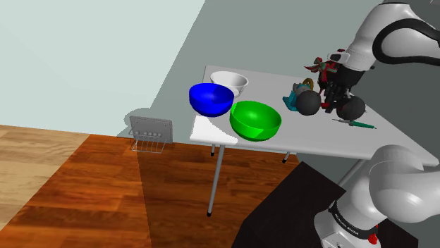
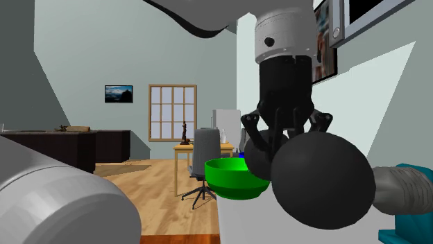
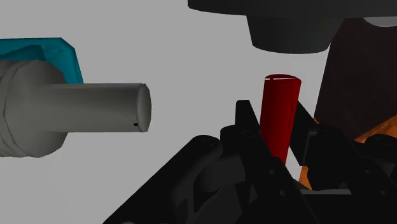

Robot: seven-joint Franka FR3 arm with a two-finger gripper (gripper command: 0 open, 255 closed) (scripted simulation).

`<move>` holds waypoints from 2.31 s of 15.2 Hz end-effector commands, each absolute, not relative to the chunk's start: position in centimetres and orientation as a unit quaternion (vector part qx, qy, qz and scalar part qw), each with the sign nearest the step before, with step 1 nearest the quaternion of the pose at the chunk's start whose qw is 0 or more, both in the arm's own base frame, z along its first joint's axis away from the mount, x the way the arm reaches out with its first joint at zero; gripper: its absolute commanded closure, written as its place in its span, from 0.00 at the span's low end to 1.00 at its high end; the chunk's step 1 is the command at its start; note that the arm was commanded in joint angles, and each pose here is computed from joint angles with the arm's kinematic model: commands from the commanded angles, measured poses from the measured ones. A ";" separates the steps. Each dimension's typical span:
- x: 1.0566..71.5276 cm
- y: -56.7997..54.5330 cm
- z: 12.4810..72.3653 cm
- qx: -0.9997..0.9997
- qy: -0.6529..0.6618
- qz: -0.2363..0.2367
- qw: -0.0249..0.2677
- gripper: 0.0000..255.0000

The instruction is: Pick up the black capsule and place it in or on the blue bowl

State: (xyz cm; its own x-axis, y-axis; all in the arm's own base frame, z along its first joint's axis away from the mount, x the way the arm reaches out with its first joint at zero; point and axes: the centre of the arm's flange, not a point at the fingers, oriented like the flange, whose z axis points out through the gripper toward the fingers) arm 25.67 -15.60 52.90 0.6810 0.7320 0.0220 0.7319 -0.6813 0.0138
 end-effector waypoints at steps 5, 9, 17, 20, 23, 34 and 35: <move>25.7 -15.6 56.1 0.917 0.399 0.013 0.002 1.00; 25.7 -15.6 58.2 0.917 0.399 0.013 0.002 1.00; 32.2 -11.0 59.1 0.917 0.399 0.013 0.002 1.00; 35.4 -8.7 59.0 0.917 0.399 0.013 0.002 1.00; 38.7 -6.4 59.0 0.917 0.399 0.013 0.002 1.00; 50.5 1.9 58.8 0.917 0.399 0.013 0.002 1.00; 51.6 2.7 58.8 0.917 0.399 0.013 0.002 1.00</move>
